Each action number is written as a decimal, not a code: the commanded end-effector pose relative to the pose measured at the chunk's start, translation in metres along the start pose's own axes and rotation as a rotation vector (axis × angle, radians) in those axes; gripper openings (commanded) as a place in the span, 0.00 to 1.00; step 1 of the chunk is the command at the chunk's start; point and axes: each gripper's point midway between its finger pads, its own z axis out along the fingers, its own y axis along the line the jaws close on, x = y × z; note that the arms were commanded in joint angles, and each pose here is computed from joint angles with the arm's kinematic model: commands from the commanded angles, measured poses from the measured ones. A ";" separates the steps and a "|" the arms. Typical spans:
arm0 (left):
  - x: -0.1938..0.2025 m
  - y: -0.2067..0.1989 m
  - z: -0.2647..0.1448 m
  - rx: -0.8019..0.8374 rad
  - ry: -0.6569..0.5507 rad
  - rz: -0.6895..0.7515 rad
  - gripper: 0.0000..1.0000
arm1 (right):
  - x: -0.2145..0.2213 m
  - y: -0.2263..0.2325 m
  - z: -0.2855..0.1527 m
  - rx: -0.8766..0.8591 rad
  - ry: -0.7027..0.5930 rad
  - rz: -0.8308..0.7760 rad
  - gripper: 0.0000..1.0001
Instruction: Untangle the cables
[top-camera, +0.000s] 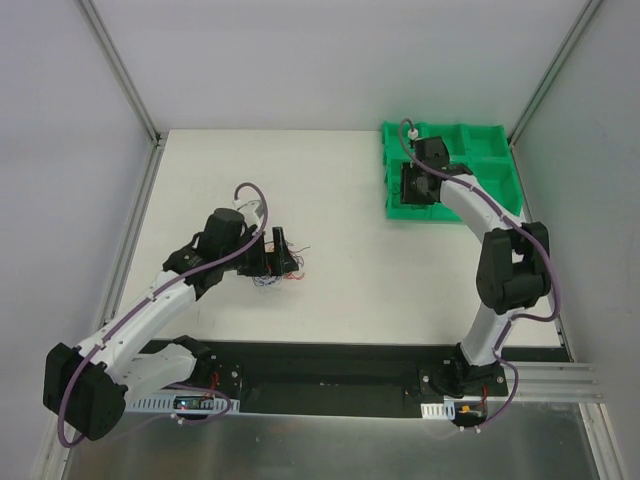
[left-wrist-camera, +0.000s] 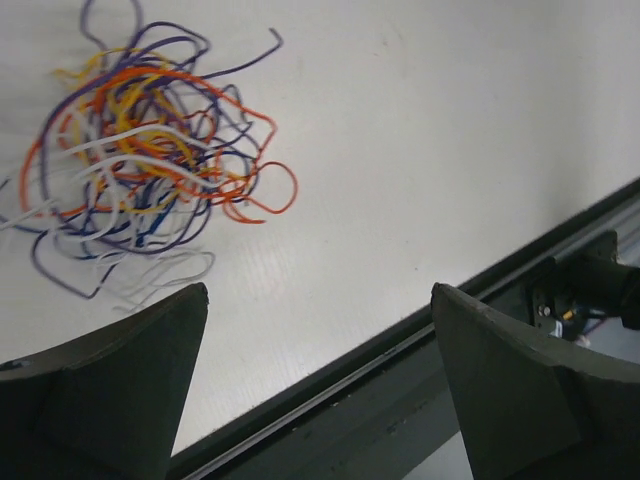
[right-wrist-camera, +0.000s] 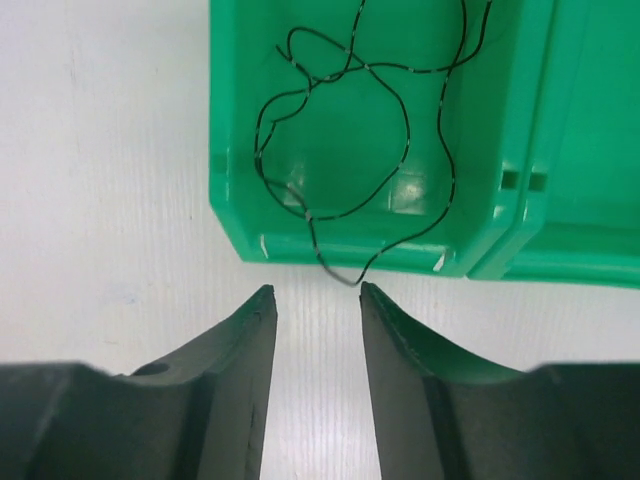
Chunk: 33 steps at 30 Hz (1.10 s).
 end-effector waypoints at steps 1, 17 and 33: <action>-0.008 0.049 -0.014 -0.245 -0.166 -0.159 0.95 | -0.014 0.029 -0.056 0.084 -0.147 -0.164 0.46; -0.040 0.095 -0.039 -0.216 -0.271 -0.587 0.97 | 0.120 0.306 -0.091 -0.751 -0.013 -0.230 0.56; -0.064 0.134 -0.008 -0.164 -0.354 -1.031 0.71 | 0.146 0.304 -0.047 -0.532 -0.037 -0.396 0.53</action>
